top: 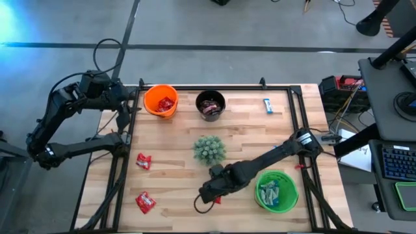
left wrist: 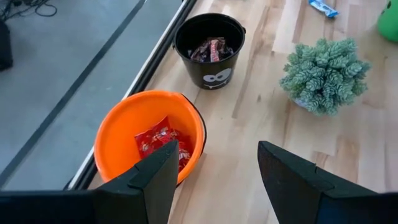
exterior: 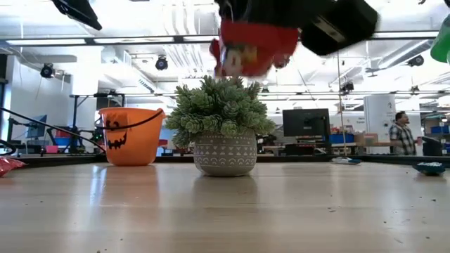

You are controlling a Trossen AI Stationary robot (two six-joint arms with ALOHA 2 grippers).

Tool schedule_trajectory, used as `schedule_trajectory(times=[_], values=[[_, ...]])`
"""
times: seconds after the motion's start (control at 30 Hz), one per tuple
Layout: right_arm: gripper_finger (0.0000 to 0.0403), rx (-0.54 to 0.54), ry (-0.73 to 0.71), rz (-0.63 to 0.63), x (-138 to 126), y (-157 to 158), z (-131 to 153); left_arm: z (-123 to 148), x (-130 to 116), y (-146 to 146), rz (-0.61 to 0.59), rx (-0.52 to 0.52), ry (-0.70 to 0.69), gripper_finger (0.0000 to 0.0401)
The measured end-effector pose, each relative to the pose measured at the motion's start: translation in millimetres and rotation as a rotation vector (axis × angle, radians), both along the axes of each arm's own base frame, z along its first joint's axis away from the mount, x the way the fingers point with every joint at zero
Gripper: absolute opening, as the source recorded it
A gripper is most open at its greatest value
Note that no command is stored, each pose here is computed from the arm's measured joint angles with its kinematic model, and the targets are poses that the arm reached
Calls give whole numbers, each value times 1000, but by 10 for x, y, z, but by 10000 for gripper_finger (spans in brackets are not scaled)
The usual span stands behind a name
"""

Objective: Sort candy
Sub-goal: Put the red candy into the orange bucket

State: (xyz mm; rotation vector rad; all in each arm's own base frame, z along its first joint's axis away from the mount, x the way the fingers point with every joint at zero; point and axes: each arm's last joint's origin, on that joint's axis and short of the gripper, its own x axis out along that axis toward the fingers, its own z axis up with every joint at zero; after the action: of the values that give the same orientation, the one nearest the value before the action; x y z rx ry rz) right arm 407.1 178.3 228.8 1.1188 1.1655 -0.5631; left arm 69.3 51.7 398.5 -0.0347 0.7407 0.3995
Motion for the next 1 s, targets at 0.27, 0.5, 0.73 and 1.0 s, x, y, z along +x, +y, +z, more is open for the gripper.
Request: schedule_trajectory(times=[0.27, 0.5, 0.73, 1.0], values=[[17, -221, 31, 120, 32, -490, 598, -19, 61, 51, 13, -30, 14, 201], [17, -311, -35, 259, 126, -952, 893, -52, 152, 127, 31, -74, 37, 201], [17, -403, -89, 355, 205, -1508, 1046, -69, 203, 170, 42, -95, 46, 201], [17, -478, -139, 419, 218, -1996, 1184, -83, 298, 240, 30, -116, 37, 201]])
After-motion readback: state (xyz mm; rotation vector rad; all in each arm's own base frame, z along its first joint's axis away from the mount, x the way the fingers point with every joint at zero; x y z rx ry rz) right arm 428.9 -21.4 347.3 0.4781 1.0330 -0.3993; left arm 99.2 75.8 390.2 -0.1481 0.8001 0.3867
